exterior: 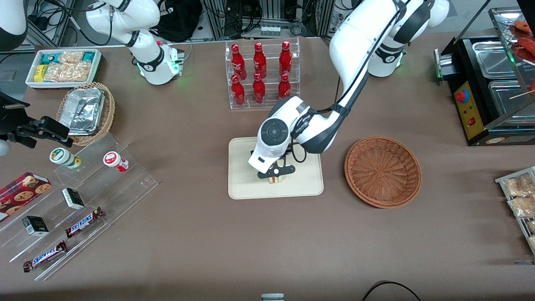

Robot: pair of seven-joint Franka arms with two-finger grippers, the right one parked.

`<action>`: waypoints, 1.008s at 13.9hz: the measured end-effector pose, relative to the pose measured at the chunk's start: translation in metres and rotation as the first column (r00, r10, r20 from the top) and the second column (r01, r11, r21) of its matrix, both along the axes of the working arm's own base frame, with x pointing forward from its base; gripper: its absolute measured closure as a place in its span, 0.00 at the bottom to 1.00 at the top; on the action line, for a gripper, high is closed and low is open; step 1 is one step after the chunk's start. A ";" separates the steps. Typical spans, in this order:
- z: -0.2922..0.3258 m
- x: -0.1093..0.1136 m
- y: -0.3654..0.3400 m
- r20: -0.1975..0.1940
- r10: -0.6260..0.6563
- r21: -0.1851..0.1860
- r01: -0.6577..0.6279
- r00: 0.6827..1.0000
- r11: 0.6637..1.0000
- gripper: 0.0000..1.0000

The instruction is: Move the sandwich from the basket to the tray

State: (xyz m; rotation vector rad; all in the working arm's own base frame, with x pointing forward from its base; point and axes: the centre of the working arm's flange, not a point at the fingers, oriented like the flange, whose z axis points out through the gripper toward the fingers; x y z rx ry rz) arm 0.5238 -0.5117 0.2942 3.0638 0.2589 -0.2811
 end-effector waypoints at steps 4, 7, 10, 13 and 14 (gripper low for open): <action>0.069 0.003 0.025 -0.005 0.007 0.034 -0.007 1.000 0.999 0.00; 0.098 0.015 0.063 -0.038 -0.036 0.066 0.038 0.999 0.997 0.00; 0.100 0.027 0.100 -0.029 -0.042 0.113 0.045 0.999 0.993 0.00; 0.098 0.041 0.143 -0.035 -0.006 0.175 0.012 0.999 0.985 0.00; 0.100 0.045 0.157 -0.035 -0.001 0.184 0.007 0.999 0.983 0.00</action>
